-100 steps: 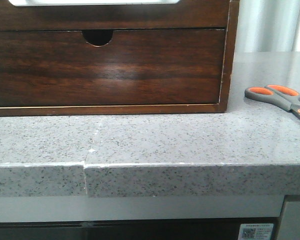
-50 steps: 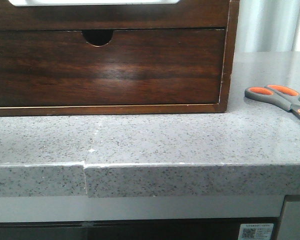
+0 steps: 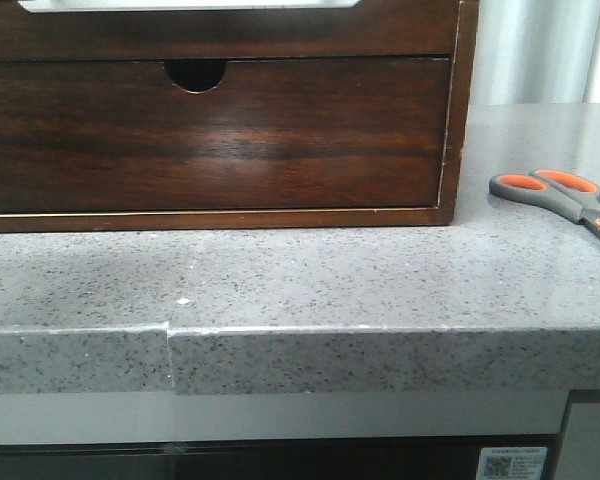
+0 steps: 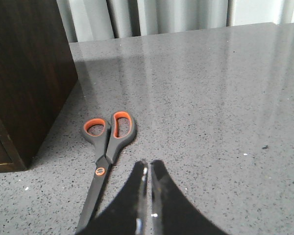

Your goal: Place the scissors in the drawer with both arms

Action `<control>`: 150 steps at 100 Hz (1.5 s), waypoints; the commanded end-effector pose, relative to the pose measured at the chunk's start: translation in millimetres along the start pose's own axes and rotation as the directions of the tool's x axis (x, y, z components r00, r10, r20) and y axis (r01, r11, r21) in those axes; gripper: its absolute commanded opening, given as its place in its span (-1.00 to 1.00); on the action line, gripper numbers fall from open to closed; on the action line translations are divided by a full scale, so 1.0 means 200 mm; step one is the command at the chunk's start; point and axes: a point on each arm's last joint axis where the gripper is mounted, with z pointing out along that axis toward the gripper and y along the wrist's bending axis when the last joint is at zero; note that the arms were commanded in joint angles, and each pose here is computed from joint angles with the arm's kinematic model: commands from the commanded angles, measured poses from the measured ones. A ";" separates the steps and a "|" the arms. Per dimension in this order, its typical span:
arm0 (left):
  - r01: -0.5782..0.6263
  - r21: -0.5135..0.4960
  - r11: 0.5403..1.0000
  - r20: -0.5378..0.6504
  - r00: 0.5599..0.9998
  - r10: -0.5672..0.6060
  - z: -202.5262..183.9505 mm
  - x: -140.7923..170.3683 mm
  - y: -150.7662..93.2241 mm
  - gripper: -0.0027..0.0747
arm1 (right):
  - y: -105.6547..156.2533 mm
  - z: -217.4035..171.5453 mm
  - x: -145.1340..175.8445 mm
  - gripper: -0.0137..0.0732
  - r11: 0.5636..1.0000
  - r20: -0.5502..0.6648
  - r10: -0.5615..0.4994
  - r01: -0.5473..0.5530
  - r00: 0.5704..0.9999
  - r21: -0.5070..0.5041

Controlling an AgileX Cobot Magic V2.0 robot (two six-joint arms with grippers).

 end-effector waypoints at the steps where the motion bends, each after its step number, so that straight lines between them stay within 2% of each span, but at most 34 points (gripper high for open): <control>1: -0.010 -0.025 1.000 0.069 0.998 0.012 0.03 -0.06 0.07 -0.12 | 0.00 0.00 -0.07 -0.78 1.000 0.082 -0.009 0.008 0.997 0.002; 16: -0.064 0.006 0.998 0.046 0.997 0.064 0.10 -0.05 0.09 -0.12 | 0.00 0.00 -0.07 -0.78 1.000 0.082 -0.009 0.008 0.997 0.002; 54: -0.090 0.049 0.995 0.011 0.996 0.090 0.18 -0.02 0.08 -0.14 | 0.00 0.00 -0.07 -0.78 1.000 0.084 -0.009 0.008 0.996 0.002; 63: -0.105 0.053 0.993 0.008 0.994 0.105 0.18 -0.01 0.08 -0.33 | 0.00 0.00 -0.07 -0.78 1.000 0.083 -0.009 0.008 0.996 0.002; 82: -0.105 0.053 0.993 0.008 0.994 0.105 0.18 -0.01 0.08 -0.99 | 0.00 0.00 -0.07 -0.78 1.000 0.079 -0.009 0.008 0.997 0.003; 118: -0.110 0.044 0.993 0.013 0.994 0.109 0.17 -0.02 0.09 -0.99 | 0.00 0.00 -0.07 -0.78 1.000 0.077 -0.009 0.008 0.997 0.003; 133: -0.192 0.039 0.981 0.027 0.981 0.191 0.14 -0.04 0.10 -0.99 | 0.00 0.00 -0.07 -0.78 1.000 0.077 -0.009 0.008 0.997 0.003; 150: -0.210 0.010 0.978 0.038 0.977 0.209 0.09 -0.07 0.12 -0.99 | 0.00 0.00 -0.07 -0.78 1.000 0.077 -0.009 0.008 0.997 0.003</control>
